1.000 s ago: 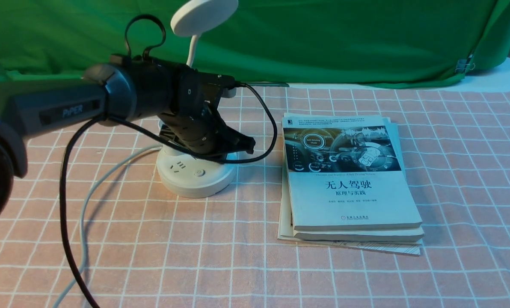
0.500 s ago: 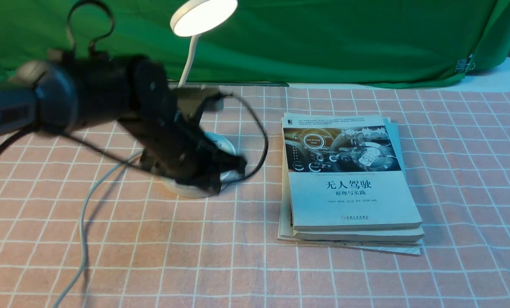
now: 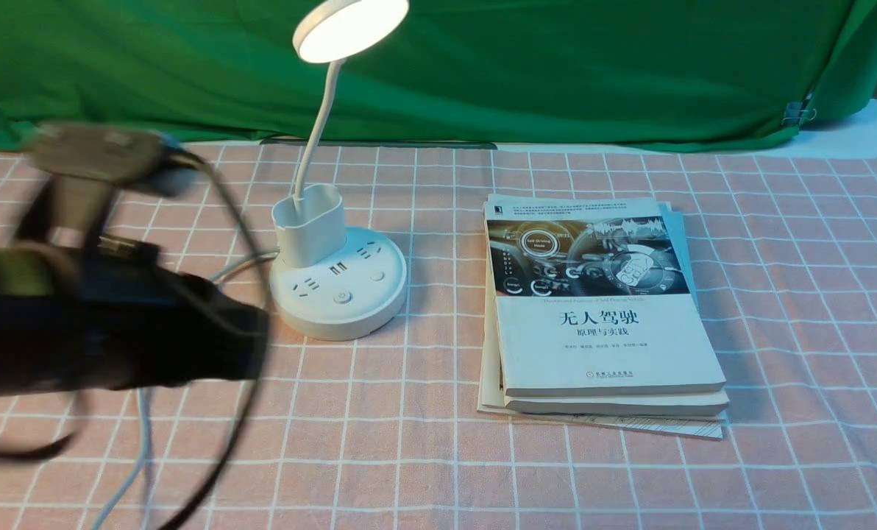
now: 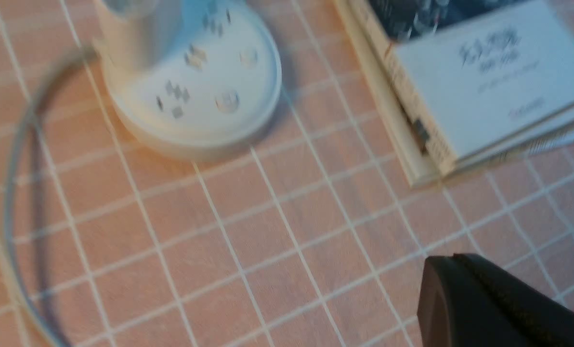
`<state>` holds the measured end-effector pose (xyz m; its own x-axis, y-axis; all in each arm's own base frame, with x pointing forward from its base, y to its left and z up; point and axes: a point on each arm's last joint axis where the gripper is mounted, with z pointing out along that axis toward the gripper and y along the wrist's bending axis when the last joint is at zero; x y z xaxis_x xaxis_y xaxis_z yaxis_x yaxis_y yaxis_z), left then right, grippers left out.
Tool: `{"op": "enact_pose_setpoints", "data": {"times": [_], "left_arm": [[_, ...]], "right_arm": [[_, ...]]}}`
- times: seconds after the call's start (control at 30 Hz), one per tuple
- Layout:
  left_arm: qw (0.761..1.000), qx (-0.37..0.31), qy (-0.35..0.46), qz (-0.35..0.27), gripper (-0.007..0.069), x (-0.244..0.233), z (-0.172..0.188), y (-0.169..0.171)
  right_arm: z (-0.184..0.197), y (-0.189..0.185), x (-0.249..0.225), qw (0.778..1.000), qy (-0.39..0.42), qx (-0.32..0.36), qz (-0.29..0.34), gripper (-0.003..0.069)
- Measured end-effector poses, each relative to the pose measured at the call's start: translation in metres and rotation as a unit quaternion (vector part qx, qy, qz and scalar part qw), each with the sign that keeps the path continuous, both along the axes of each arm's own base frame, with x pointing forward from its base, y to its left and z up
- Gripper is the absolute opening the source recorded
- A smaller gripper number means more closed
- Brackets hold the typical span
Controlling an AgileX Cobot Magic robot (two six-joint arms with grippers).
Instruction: Turn on the table lamp on the pink coffee tablecloth with your hand.
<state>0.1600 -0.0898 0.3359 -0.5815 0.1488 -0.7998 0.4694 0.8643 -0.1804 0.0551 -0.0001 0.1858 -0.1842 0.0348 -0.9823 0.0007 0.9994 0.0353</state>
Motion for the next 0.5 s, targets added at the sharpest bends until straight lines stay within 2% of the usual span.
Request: {"op": "enact_pose_setpoints", "data": {"times": [0.13,0.27,0.5], "left_arm": [[0.992,-0.022,-0.126,0.014,-0.0002,-0.053,0.033,0.03],[0.976,-0.023,-0.214,0.025,-0.0002,-0.091,0.037,0.052],[0.971,-0.028,-0.236,0.028,-0.0001,-0.115,0.012,0.064]], "right_arm": [[0.0,0.0,0.0,1.0,0.0,0.0,0.0,0.0238],[0.0,0.0,0.0,1.0,0.0,0.0,0.0,0.0238],[0.0,0.0,0.0,1.0,0.0,0.0,0.0,0.0238]]}}
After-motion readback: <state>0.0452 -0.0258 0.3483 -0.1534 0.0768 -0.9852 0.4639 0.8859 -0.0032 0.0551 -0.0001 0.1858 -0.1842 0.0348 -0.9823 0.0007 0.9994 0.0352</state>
